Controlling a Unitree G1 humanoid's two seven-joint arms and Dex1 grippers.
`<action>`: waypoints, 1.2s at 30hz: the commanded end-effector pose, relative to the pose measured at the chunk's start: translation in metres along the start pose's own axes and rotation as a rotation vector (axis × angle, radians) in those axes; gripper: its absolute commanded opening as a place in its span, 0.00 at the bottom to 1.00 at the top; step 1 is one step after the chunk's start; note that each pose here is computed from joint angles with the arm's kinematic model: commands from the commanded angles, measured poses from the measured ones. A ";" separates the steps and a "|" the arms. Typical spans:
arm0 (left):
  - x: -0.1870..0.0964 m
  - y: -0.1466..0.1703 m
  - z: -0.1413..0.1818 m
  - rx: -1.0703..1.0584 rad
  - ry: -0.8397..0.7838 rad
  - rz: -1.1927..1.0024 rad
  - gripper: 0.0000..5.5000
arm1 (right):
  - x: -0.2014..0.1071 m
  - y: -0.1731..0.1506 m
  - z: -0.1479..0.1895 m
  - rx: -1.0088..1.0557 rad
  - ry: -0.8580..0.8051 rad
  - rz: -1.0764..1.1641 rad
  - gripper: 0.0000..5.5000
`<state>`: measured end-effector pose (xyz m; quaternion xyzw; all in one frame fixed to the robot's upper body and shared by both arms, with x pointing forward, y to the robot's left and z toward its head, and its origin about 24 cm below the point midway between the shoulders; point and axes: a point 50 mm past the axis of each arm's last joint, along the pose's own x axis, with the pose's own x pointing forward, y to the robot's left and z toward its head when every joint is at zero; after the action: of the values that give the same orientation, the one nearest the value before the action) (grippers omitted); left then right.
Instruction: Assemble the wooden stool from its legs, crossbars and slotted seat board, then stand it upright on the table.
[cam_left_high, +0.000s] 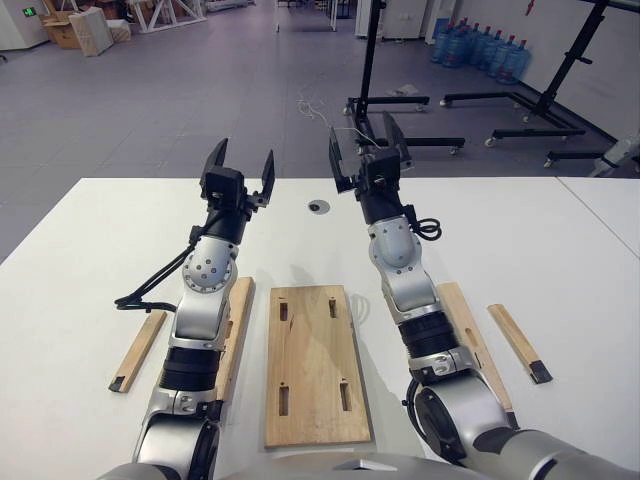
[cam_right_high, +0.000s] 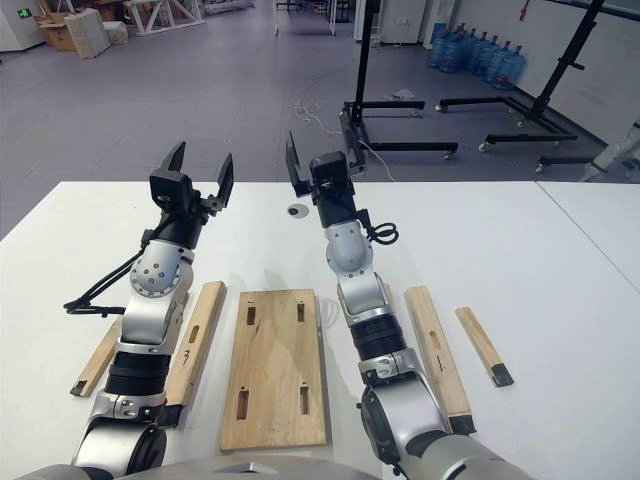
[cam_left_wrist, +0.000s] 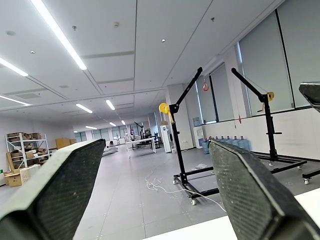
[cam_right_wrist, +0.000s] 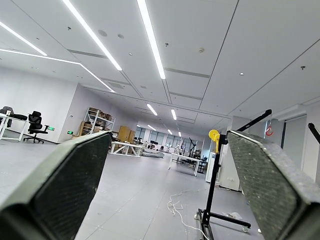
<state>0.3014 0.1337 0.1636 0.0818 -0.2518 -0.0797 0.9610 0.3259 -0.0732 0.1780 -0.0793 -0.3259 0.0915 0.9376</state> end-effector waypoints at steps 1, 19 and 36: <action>0.001 -0.002 0.001 0.011 -0.005 -0.020 0.69 | 0.002 -0.013 -0.002 0.071 0.057 -0.028 0.77; -0.052 -0.004 0.010 0.011 0.073 0.140 0.69 | -0.210 -0.180 -0.029 0.021 0.989 -0.132 0.77; -0.049 -0.010 0.011 0.006 0.069 0.164 0.68 | -0.296 -0.196 -0.042 0.196 1.504 -0.064 0.62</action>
<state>0.2499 0.1325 0.1477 0.0656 -0.2258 0.0000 0.9720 0.1668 -0.3274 0.0343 -0.0400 0.3260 0.0356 0.9438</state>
